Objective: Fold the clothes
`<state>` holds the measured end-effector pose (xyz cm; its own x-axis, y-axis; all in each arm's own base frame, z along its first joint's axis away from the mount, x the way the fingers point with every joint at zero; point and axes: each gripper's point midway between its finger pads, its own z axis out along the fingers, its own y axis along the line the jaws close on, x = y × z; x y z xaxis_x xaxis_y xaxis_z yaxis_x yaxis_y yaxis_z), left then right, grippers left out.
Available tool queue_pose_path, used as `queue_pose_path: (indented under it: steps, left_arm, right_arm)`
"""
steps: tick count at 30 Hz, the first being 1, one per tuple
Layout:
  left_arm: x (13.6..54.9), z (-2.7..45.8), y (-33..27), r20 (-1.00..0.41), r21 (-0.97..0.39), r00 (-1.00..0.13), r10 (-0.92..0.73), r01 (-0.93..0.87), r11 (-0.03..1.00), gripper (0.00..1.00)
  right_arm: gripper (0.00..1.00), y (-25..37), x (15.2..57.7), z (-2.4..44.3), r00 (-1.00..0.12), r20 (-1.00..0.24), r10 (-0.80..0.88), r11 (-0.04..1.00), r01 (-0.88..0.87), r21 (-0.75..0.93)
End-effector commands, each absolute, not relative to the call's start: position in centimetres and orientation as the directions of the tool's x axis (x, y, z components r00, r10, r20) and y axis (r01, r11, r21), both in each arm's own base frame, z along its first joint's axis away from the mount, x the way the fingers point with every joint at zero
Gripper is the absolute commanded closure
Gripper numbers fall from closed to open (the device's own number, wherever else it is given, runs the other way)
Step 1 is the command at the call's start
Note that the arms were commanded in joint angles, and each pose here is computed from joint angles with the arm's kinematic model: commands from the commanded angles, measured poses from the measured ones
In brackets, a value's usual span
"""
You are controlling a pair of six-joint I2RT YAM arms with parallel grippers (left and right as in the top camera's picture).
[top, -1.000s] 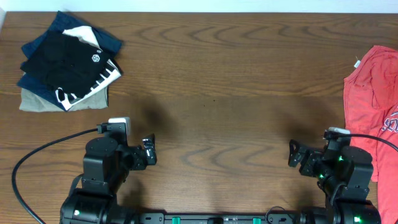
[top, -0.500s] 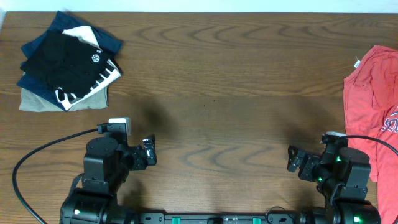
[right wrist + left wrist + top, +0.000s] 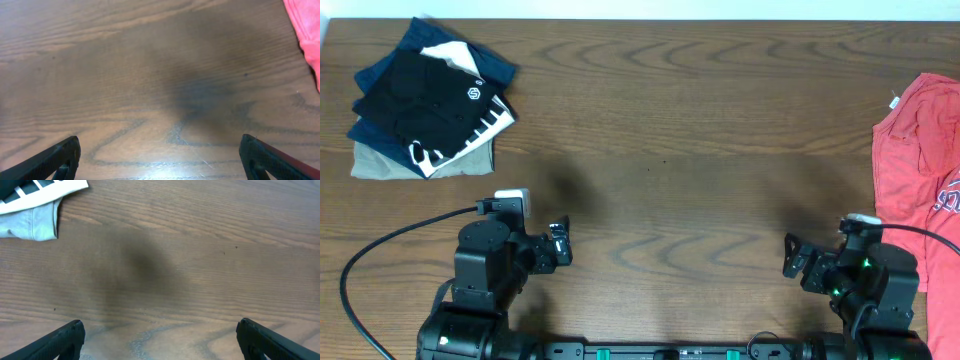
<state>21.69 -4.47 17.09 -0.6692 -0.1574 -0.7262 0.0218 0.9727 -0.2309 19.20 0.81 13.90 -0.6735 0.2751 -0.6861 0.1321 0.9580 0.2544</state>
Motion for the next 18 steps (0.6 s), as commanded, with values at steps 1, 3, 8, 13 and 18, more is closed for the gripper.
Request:
queue_pose_path:
  steps: [1,3,8,13,18]
  left_arm:
    - [21.8,16.9,-4.1,-0.727,-0.219,-0.668,-0.16,0.005,0.976,0.02]
    - [21.7,16.9,-4.1,-0.726,-0.219,-0.668,-0.16,0.005,0.976,0.02]
    - [21.7,16.9,-4.1,-0.726,-0.22,-0.669,-0.16,0.005,0.976,0.02]
    - [21.7,16.9,-4.1,-0.726,-0.22,-0.669,-0.16,0.005,0.976,0.02]
    - [21.7,16.9,-4.1,-0.726,-0.22,-0.668,-0.16,0.005,0.976,0.02]
  right_arm:
    - [0.01,0.7,19.0,14.4,-0.644,-0.71,0.286,0.956,0.138,0.26]
    - [0.01,0.7,18.8,15.0,-0.616,-0.735,0.283,0.957,0.127,0.262]
    - [0.01,0.7,19.1,16.7,-0.524,-0.814,0.251,0.966,0.086,0.242]
    - [0.01,1.4,21.1,18.1,-0.336,-0.929,0.154,0.984,-0.031,0.174]
    - [0.01,2.1,22.8,20.7,-0.078,-0.993,0.084,0.989,-0.112,0.093]
